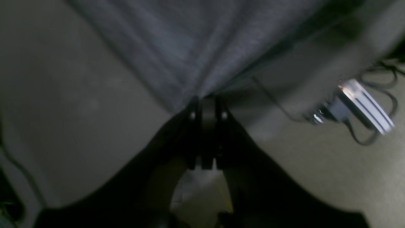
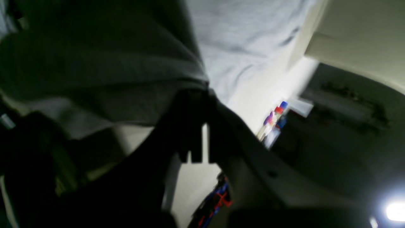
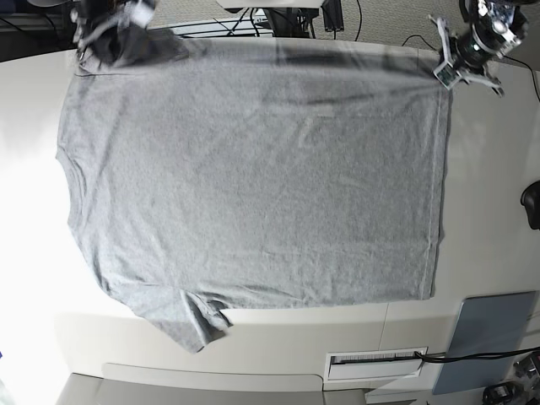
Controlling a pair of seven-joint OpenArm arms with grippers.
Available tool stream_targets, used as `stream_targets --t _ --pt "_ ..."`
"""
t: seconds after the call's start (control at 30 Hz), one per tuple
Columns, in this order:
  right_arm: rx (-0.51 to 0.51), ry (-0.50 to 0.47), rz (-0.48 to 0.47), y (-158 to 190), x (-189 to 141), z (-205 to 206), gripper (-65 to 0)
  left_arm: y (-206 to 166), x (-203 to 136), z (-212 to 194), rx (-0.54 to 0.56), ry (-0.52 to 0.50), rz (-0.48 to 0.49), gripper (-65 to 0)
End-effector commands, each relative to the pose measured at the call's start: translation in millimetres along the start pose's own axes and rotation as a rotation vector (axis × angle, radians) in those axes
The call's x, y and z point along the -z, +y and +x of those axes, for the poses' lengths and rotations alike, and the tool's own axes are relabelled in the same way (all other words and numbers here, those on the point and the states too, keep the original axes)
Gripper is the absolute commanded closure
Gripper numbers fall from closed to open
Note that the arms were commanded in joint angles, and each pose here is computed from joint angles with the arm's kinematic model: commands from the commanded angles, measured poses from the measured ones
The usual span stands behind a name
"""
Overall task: Fold the T-shirt properly
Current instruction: 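Fold the sleeve edges inward with both grippers along the shirt sides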
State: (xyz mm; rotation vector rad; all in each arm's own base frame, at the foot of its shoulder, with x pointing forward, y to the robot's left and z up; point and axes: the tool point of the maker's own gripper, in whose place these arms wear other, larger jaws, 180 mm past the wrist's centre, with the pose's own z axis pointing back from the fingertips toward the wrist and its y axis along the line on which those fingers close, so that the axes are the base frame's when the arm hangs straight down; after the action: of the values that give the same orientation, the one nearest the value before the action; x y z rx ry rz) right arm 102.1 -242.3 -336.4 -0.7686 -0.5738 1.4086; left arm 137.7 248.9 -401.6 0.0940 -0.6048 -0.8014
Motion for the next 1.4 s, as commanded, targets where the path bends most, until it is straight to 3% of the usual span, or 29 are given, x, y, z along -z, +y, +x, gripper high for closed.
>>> stream_targets --t 0.0,0.3,0.57,0.97,1.37 --pt "0.012 -0.006 -0.049 -17.0 5.7 -0.2 0.0 12.1 -1.8 7.2 0.016 -0.018 0.031 0.0" --pt "0.126 -0.078 -0.138 -75.1 47.2 11.8 0.0 42.5 9.0 31.4 0.014 -0.077 0.102 0.0" --pt "0.176 -0.142 -0.187 -110.8 73.0 18.7 0.0 70.8 22.8 46.4 -0.062 -0.136 0.142 0.0" --pt "0.231 -0.174 -0.233 -146.0 100.5 13.5 0.0 83.0 31.2 79.2 -0.111 -0.239 0.125 0.0" --pt "0.199 -0.248 -0.232 -152.9 116.1 43.4 0.0 86.8 40.0 76.5 -0.152 -0.235 0.131 0.0"
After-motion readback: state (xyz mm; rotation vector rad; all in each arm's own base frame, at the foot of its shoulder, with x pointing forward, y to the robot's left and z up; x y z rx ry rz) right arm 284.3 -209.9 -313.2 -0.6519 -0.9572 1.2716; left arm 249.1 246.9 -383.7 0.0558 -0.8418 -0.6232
